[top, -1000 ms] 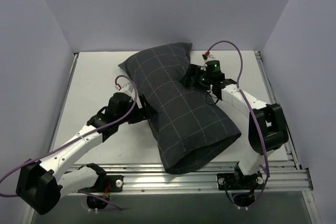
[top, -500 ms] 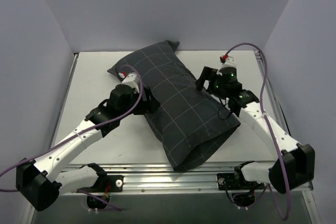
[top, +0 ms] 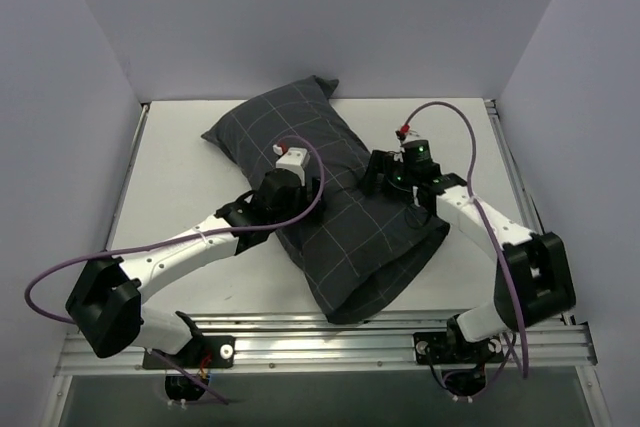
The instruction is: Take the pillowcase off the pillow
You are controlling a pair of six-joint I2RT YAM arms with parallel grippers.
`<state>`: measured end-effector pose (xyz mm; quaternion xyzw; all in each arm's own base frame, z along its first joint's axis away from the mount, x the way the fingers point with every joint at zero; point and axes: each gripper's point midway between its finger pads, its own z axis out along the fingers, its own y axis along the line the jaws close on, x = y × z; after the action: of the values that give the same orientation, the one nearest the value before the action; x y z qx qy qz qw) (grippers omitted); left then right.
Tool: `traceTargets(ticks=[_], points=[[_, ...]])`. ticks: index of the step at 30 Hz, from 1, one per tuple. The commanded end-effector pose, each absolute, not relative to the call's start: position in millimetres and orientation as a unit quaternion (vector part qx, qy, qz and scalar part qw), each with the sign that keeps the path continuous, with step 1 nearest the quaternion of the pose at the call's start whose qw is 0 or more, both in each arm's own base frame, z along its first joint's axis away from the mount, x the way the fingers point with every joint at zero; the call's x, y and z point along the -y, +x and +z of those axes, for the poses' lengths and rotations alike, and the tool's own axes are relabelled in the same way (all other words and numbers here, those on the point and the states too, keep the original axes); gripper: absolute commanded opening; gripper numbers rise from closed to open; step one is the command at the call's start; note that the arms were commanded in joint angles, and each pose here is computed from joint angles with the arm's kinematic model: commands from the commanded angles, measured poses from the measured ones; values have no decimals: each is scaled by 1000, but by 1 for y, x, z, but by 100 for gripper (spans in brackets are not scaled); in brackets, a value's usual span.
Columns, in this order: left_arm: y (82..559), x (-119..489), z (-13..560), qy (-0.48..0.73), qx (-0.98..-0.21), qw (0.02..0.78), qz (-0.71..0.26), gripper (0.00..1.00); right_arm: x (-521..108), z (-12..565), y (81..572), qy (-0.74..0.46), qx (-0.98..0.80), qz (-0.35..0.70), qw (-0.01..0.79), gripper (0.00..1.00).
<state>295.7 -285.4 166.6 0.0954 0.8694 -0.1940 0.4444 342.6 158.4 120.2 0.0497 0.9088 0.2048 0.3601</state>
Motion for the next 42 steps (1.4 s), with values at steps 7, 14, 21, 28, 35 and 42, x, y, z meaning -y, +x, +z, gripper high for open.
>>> traceTargets(ticks=[7, 14, 21, 28, 35, 42], points=[[304, 231, 166, 7, -872, 458, -171, 86, -276, 137, 439, -65, -872, 297, 383, 81], [309, 221, 221, 48, -852, 491, -173, 88, -255, 205, 470, -2, -843, 275, 463, 83], [249, 293, 253, 177, -834, 485, -195, 90, -159, 238, 412, 114, -827, 232, 500, 84], [221, 341, 240, 233, -832, 486, -132, 90, -130, 206, 342, 143, -838, 244, 467, 80], [228, 357, 210, 252, -830, 498, 22, 86, -120, 166, 305, 157, -847, 257, 437, 78], [231, 348, 194, 242, -836, 490, 48, 52, -142, 134, 285, 159, -847, 326, 388, 76]])
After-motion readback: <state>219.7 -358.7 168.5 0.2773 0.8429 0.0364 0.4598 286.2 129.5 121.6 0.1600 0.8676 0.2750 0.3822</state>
